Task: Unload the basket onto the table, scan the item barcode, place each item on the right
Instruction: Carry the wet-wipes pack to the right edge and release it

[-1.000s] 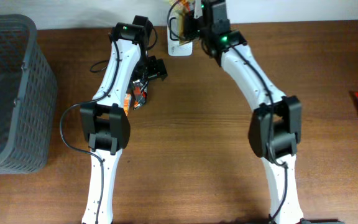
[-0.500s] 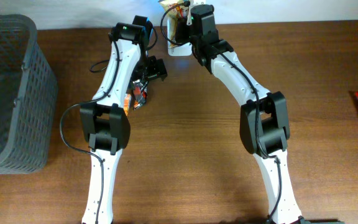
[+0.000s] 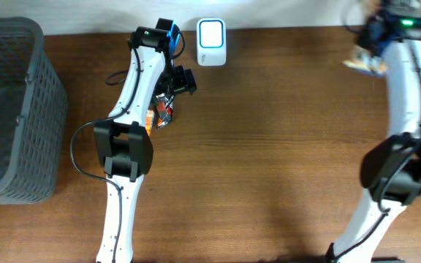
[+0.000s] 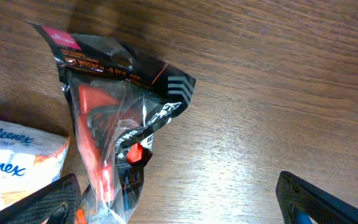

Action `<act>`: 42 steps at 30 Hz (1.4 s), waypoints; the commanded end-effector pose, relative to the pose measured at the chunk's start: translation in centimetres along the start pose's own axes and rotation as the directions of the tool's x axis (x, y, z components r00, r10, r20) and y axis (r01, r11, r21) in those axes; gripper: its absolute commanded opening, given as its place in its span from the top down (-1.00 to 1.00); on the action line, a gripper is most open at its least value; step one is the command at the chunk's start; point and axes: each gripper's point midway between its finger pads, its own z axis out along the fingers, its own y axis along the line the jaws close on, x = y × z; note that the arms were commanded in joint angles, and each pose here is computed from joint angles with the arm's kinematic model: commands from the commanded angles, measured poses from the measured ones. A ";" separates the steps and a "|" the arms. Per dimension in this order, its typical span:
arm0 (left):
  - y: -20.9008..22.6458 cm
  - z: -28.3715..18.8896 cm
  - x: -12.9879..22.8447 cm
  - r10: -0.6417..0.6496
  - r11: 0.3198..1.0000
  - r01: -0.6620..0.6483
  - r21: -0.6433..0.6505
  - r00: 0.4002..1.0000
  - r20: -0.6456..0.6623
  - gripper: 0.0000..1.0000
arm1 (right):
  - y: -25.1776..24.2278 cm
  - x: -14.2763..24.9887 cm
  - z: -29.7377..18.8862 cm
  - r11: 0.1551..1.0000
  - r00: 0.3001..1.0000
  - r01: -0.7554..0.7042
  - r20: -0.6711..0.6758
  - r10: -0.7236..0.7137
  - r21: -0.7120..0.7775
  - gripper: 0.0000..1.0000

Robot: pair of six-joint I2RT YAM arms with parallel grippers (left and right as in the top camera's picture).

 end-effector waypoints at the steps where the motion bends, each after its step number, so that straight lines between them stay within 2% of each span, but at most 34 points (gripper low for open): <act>1: -0.4 -1.7 -0.4 0.000 1.000 -0.001 0.025 0.999 0.034 -0.98 | -9.6 0.6 2.3 0.982 0.992 -0.098 -0.067 0.110 0.162 0.92; 3: -0.4 -1.7 -0.4 0.000 1.000 -0.001 0.026 0.999 0.034 -0.98 | -13.8 1.4 3.4 0.967 0.979 -0.152 -0.100 0.176 0.205 0.92; 5: -0.4 -1.7 -0.4 0.000 1.000 -0.001 0.026 0.999 0.034 -0.98 | -16.6 2.1 4.7 0.959 0.962 -0.220 -0.120 0.244 0.180 0.92; 8: -0.4 -1.7 -0.4 0.000 1.000 -0.001 0.026 0.999 0.034 -0.98 | -17.2 1.7 6.7 0.954 0.950 -0.291 -0.095 0.297 0.074 0.92; 13: -0.4 -1.7 -0.4 0.000 1.000 -0.001 0.025 0.999 0.034 -0.98 | -18.0 1.1 9.5 0.885 0.889 -0.458 0.025 0.458 0.086 0.91; 15: -0.4 -1.7 -0.4 0.000 1.000 -0.001 0.026 0.999 0.034 -0.98 | -18.1 2.0 11.2 0.877 0.882 -0.470 0.024 0.470 0.099 0.62; 17: -0.4 -1.7 -0.4 0.000 1.000 -0.001 0.026 0.999 0.034 -0.98 | -18.1 3.2 12.1 0.878 0.884 -0.464 -0.010 0.468 0.118 0.62; 19: -0.4 -1.7 -0.4 0.000 1.000 -0.001 0.026 0.999 0.034 -0.98 | -18.0 3.5 12.1 0.879 0.884 -0.462 -0.020 0.467 0.121 -0.10; 20: -0.4 -1.7 -0.4 0.000 1.000 -0.001 0.025 0.999 0.034 -0.98 | -18.0 3.4 11.9 0.879 0.884 -0.461 -0.021 0.467 0.122 -0.39; 23: -0.4 -1.7 -0.4 0.000 1.000 -0.001 0.025 0.999 0.034 -0.98 | -18.2 2.8 9.6 0.878 0.883 -0.463 -0.017 0.469 0.121 -0.40; 25: -0.4 -1.7 -0.3 0.000 1.000 -0.001 0.025 0.999 0.034 -0.98 | -17.5 0.5 4.9 0.880 0.881 -0.472 0.018 0.472 0.040 -0.44; 27: -0.4 -1.7 -0.4 0.000 1.000 -0.001 0.026 0.999 0.034 -0.98 | -15.6 0.0 0.5 0.878 0.881 -0.472 -0.025 0.472 -0.076 -0.64; 29: -0.4 -1.7 -0.4 0.000 1.000 -0.001 0.025 0.999 0.034 -0.98 | -13.8 1.2 -3.0 0.865 0.879 -0.476 -0.115 0.463 -0.156 -0.84; 30: -0.4 -1.7 -0.4 0.000 1.000 -0.001 0.026 0.999 0.034 -0.98 | -12.5 2.7 -5.1 0.850 0.869 -0.488 -0.200 0.452 -0.200 -0.97; 32: -0.4 -1.7 -0.4 0.000 1.000 -0.001 0.026 0.999 0.034 -0.98 | -11.4 5.1 -6.2 0.834 0.841 -0.511 -0.317 0.438 -0.205 -0.97; 35: -0.9 -1.7 -0.5 -0.005 0.999 0.003 0.049 0.999 0.039 -0.98 | -11.4 8.4 -7.0 0.837 0.790 -0.530 -0.436 0.431 -0.134 -0.97; 38: -1.2 -1.7 -0.4 -0.003 0.998 0.001 0.064 1.000 0.031 -0.98 | -11.4 8.9 -7.2 0.838 0.781 -0.532 -0.453 0.430 -0.123 -0.97; 42: 0.2 -1.7 0.6 -0.006 1.000 0.006 -0.001 1.000 -0.002 -0.98 | -11.4 8.9 -7.2 0.838 0.781 -0.532 -0.453 0.430 -0.123 -0.97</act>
